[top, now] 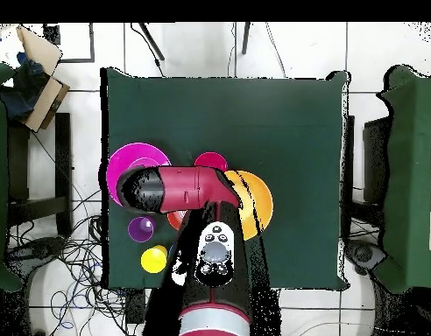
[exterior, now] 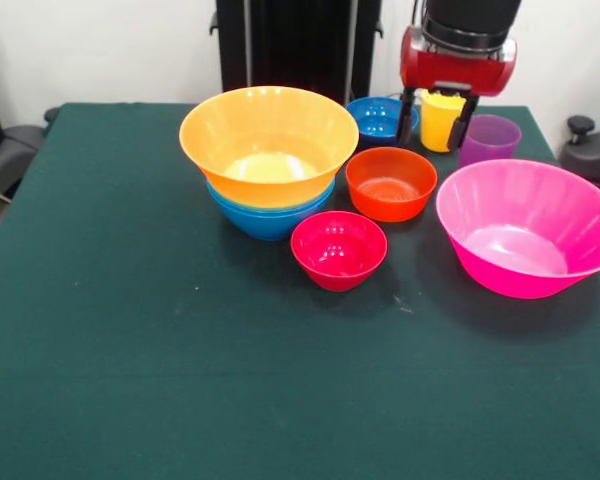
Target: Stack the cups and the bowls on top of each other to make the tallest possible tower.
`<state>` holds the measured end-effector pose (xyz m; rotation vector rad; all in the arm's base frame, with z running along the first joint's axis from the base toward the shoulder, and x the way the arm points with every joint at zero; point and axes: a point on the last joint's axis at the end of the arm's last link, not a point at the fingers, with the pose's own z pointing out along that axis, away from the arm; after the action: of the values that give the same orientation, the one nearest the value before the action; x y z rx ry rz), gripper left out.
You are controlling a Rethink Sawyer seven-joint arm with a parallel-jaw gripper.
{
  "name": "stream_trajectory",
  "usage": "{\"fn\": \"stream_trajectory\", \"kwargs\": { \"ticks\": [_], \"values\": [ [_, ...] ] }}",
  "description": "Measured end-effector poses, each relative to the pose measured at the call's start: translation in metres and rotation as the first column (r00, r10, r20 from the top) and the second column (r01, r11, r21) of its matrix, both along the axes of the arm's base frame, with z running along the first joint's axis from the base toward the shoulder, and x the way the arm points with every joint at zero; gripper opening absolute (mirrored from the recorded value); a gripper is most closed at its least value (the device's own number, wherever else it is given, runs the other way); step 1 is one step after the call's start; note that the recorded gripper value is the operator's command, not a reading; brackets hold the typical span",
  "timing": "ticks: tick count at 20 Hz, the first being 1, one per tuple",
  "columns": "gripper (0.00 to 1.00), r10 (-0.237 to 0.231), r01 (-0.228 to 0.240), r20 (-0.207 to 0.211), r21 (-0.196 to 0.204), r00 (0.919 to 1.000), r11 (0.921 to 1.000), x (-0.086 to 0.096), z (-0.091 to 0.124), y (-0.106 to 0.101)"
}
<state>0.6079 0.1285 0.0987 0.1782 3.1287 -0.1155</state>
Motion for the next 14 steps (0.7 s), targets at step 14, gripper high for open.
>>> {"fn": "stream_trajectory", "kwargs": {
  "ticks": [14],
  "values": [
    [1.00,-0.080,0.080,0.061,0.008,0.9949,0.9968,0.001,-0.033,0.009]
  ]
}}
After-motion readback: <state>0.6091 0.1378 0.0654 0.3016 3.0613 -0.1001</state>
